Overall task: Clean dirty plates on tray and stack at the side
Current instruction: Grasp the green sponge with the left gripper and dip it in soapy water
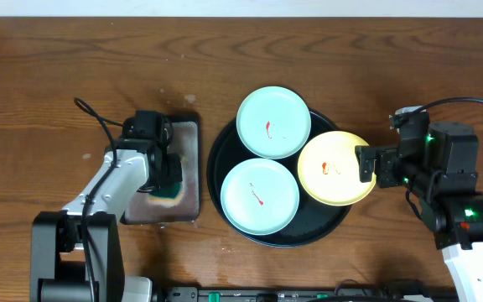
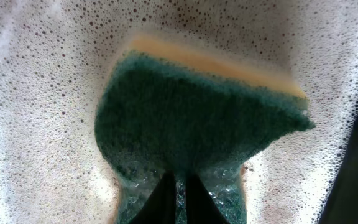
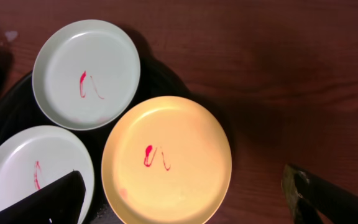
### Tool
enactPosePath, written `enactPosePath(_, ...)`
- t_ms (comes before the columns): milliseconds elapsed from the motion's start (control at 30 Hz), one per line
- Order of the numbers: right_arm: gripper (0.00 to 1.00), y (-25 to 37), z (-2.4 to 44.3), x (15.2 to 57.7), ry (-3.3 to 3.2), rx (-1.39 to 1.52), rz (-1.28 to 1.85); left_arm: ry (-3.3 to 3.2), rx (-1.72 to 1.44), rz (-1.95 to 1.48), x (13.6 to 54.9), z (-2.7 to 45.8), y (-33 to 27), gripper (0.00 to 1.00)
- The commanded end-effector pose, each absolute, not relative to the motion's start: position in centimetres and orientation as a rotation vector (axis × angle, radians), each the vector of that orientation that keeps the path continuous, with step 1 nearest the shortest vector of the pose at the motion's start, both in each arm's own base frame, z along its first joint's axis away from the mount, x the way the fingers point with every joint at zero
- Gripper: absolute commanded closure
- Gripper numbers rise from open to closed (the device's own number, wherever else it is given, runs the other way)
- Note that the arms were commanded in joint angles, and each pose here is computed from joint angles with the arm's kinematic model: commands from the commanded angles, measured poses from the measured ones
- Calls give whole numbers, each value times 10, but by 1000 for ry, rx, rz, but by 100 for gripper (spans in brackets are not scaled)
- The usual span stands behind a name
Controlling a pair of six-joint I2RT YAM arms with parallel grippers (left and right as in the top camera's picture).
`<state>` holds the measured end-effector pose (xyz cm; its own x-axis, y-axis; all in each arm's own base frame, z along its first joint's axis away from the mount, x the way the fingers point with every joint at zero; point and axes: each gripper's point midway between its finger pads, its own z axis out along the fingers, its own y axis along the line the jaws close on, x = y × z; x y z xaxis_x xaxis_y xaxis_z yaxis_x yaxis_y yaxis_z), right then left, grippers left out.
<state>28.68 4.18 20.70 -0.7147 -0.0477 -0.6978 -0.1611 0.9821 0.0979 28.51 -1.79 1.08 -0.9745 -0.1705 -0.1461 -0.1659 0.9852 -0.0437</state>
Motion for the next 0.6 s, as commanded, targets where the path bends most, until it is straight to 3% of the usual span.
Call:
enactPosePath(0,1,38,213,288,2348,-133,183,3037,-291,-28,268,-2,-16,70)
enactPosePath(33,1,38,213,288,2348,-133,183,3037,-292,-29,268,-2,-16,60)
enactPosePath(367,1,38,213,288,2347,-133,183,2945,-298,-50,288,33,-17,53)
enactPosePath(567,1,38,213,288,2347,-133,183,2979,-303,-42,280,24,-17,53)
